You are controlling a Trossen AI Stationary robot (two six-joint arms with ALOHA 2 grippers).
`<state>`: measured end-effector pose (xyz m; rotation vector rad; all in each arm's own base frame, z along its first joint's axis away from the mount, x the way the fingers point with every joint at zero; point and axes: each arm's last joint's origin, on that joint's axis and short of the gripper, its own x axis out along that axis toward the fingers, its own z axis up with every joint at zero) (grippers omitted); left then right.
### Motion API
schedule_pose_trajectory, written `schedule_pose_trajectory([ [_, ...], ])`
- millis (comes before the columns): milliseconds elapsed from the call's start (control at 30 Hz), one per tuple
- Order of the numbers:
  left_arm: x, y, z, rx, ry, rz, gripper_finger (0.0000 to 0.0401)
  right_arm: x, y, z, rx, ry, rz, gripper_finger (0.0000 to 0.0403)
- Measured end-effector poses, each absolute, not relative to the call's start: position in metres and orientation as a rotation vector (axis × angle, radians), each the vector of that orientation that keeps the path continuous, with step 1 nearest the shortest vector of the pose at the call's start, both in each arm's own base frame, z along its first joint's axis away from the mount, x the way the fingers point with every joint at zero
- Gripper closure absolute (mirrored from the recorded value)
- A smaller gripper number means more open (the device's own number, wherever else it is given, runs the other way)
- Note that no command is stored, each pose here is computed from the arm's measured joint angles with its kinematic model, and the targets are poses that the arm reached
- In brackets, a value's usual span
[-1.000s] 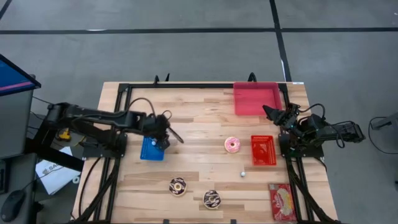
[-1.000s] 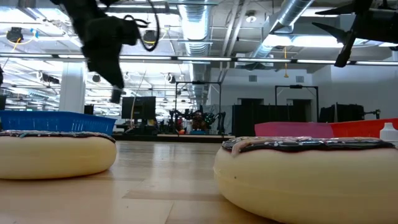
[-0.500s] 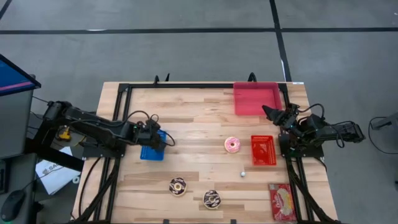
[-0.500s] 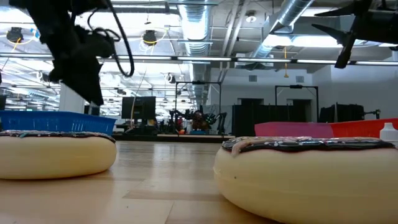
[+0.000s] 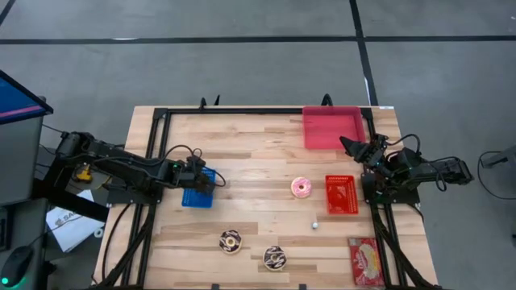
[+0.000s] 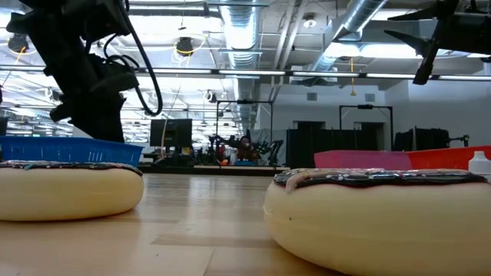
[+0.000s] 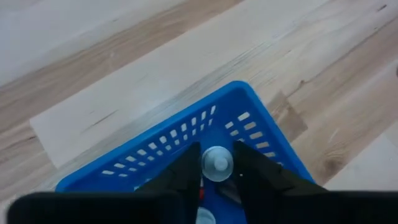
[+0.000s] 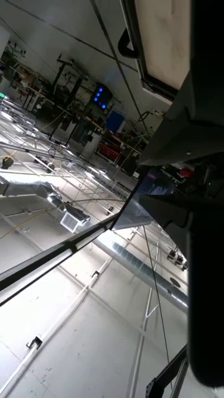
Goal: Pick & Place Food Item
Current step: Put the black food coloring bottle into the blue bin
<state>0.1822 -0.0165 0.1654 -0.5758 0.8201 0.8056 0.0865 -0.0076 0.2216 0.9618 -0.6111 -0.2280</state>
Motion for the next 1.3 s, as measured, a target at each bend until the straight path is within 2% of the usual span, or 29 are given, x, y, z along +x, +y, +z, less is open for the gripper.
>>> schedule_pose_trajectory([
  [167, 0.184, -0.017, 0.166, -0.579, 0.804, 0.8, 0.0283, 0.087, -0.008, 0.222, 0.961, -0.611, -0.228, 0.0321],
  [400, 0.188, -0.017, 0.172, -0.578, 0.748, 0.759, 0.0283, 0.087, -0.007, 0.222, 0.957, -0.608, -0.221, 0.0321],
  [500, 0.191, -0.018, 0.18, -0.573, 0.69, 0.691, 0.0281, 0.086, -0.005, 0.224, 0.959, -0.603, -0.162, 0.0321],
  [633, 0.192, -0.022, 0.197, -0.547, 0.606, 0.531, 0.0281, 0.085, 0.0, 0.241, 0.955, -0.573, -0.056, 0.0321],
  [833, 0.197, -0.023, 0.231, -0.587, 0.339, 0.38, 0.0287, 0.091, 0.006, 0.283, 0.848, -0.473, -0.06, 0.0321],
  [900, 0.198, -0.022, 0.239, -0.575, 0.265, 0.365, 0.0289, 0.099, 0.009, 0.295, 0.796, -0.348, -0.096, 0.0321],
  [1000, 0.2, -0.016, 0.244, -0.561, 0.225, 0.389, 0.029, 0.112, 0.014, 0.301, 0.72, -0.008, -0.199, 0.0321],
  [1133, 0.201, -0.009, 0.247, -0.52, 0.23, 0.423, 0.0289, 0.126, 0.02, 0.289, 0.692, 0.472, -0.312, 0.0321],
  [1300, 0.201, -0.004, 0.246, -0.496, 0.245, 0.443, 0.0288, 0.148, 0.029, 0.263, 0.763, 0.819, -0.318, 0.0321],
])
